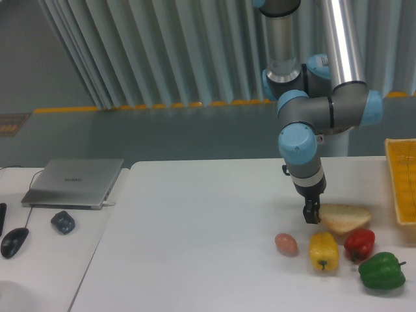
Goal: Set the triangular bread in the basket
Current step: 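Lower the gripper onto the bread's edge and close on it, then lift the bread and carry it toward the yellow basket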
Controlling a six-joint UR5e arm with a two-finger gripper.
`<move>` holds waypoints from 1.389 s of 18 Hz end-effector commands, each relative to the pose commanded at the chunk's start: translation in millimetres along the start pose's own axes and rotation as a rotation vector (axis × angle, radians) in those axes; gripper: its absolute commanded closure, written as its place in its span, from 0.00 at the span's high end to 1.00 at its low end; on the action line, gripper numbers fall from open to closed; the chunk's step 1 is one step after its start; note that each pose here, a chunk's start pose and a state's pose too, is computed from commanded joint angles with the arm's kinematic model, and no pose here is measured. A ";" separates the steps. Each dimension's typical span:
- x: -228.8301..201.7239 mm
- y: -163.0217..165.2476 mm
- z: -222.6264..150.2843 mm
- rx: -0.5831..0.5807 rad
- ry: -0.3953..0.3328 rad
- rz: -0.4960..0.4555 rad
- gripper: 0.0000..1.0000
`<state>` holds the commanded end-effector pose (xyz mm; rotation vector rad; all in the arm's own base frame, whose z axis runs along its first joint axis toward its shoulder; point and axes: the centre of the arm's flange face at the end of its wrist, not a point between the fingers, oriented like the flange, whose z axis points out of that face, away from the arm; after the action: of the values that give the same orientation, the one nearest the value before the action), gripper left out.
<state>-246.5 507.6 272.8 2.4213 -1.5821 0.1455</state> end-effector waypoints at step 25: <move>46.9 33.3 -87.1 -0.056 0.016 -0.066 0.00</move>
<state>-253.5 475.7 372.0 2.4195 -1.4780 0.1061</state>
